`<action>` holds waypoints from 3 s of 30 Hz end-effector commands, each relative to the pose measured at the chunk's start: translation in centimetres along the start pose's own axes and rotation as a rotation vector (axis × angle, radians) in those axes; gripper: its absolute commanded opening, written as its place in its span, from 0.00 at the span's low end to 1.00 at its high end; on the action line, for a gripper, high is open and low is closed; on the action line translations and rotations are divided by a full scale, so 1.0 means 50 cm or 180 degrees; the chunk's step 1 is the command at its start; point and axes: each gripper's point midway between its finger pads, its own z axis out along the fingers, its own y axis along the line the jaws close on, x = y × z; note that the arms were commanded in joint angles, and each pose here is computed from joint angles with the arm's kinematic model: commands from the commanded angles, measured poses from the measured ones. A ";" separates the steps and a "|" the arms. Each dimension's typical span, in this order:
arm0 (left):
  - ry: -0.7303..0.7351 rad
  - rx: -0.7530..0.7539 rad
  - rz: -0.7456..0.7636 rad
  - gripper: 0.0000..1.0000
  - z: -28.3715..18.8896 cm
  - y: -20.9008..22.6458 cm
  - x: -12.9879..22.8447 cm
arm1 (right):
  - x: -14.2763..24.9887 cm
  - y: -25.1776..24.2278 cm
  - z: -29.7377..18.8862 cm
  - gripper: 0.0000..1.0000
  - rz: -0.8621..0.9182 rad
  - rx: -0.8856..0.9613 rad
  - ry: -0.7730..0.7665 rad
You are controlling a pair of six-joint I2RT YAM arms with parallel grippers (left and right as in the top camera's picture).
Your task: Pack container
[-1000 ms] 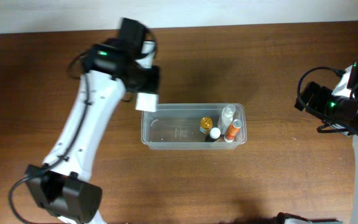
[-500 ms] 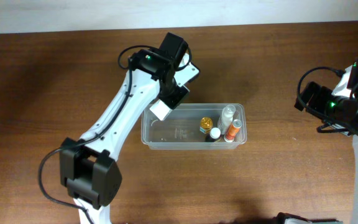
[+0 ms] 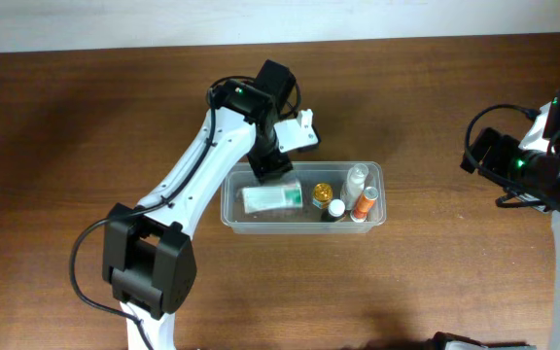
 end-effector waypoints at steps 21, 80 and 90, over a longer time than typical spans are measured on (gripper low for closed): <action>-0.0561 -0.1010 -0.1916 0.63 -0.283 0.120 0.036 | -0.007 -0.002 -0.004 0.98 0.0022 0.0013 -0.0040; -0.1547 -0.2162 -0.3326 1.00 -0.481 0.005 0.425 | -0.007 -0.002 -0.004 0.98 0.0024 0.0013 -0.0040; -0.1806 -0.2271 -0.3248 1.00 -0.340 -0.083 0.472 | -0.007 -0.002 -0.004 0.98 0.0021 0.0012 -0.0040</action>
